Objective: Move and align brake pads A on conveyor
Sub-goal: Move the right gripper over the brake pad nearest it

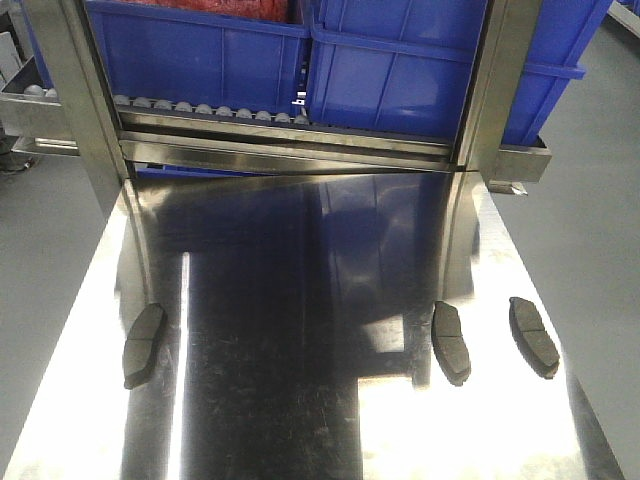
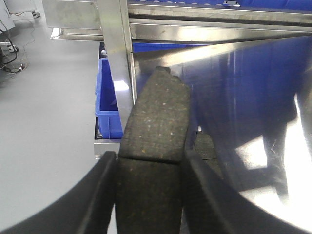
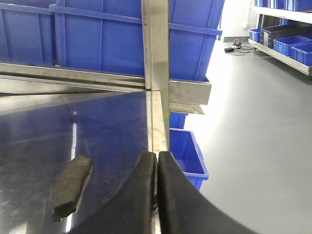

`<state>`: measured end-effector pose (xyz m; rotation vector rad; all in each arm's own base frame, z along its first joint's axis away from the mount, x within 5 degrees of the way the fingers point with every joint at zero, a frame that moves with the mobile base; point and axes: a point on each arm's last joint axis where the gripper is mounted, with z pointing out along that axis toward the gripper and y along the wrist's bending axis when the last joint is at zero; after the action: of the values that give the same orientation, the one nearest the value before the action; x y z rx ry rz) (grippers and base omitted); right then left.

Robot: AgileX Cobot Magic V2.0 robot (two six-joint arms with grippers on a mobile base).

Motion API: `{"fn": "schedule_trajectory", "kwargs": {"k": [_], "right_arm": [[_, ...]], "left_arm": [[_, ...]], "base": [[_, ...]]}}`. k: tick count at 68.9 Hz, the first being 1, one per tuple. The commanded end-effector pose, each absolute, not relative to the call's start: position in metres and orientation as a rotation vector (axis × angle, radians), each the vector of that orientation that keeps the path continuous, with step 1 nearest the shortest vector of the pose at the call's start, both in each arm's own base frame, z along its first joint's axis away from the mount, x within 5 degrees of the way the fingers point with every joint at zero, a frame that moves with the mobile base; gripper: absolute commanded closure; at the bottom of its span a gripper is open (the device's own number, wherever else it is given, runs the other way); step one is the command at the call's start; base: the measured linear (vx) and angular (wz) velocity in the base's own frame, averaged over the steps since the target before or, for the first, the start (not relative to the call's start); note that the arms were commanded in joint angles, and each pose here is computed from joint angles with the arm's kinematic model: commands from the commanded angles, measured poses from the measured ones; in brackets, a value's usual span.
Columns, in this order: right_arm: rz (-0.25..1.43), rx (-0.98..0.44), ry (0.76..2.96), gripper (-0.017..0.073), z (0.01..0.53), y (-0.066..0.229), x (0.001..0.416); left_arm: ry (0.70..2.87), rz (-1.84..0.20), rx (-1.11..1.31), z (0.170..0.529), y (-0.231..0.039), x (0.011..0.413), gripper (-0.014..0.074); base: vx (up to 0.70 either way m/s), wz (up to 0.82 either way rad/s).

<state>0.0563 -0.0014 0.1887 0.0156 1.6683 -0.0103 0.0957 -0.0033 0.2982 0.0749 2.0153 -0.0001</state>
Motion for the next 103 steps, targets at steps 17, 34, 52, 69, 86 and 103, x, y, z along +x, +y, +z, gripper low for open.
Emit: {"fn": "schedule_trajectory", "kwargs": {"k": [17,34,52,69,86,103], "right_arm": [[-0.012,0.008,1.515,0.0562,0.208,-0.001,0.056],[-0.062,-0.015,1.639,0.0561,0.272,-0.003,0.075],[-0.074,-0.014,1.830,0.0561,0.304,-0.004,0.121],[-0.074,-0.022,1.861,0.0474,0.300,-0.004,0.134],[-0.082,-0.018,1.922,-0.0006,0.295,-0.005,0.132],[-0.076,-0.020,1.875,-0.0164,0.301,-0.004,0.134]], "left_arm": [[1.898,-0.006,0.063,0.316,-0.004,0.099,0.0448],[1.898,-0.006,0.063,0.316,-0.004,0.099,0.0448],[1.898,-0.006,0.063,0.316,-0.004,0.099,0.0448],[1.898,-0.006,0.063,0.316,-0.004,0.099,0.0448],[1.898,-0.006,0.063,0.316,-0.004,0.099,0.0448],[1.898,-0.006,0.063,0.316,-0.004,0.099,0.0448]], "base": [[0.00,0.00],[0.00,0.00],[0.00,0.00],[0.00,0.00],[0.00,0.00],[0.00,0.00]]}}
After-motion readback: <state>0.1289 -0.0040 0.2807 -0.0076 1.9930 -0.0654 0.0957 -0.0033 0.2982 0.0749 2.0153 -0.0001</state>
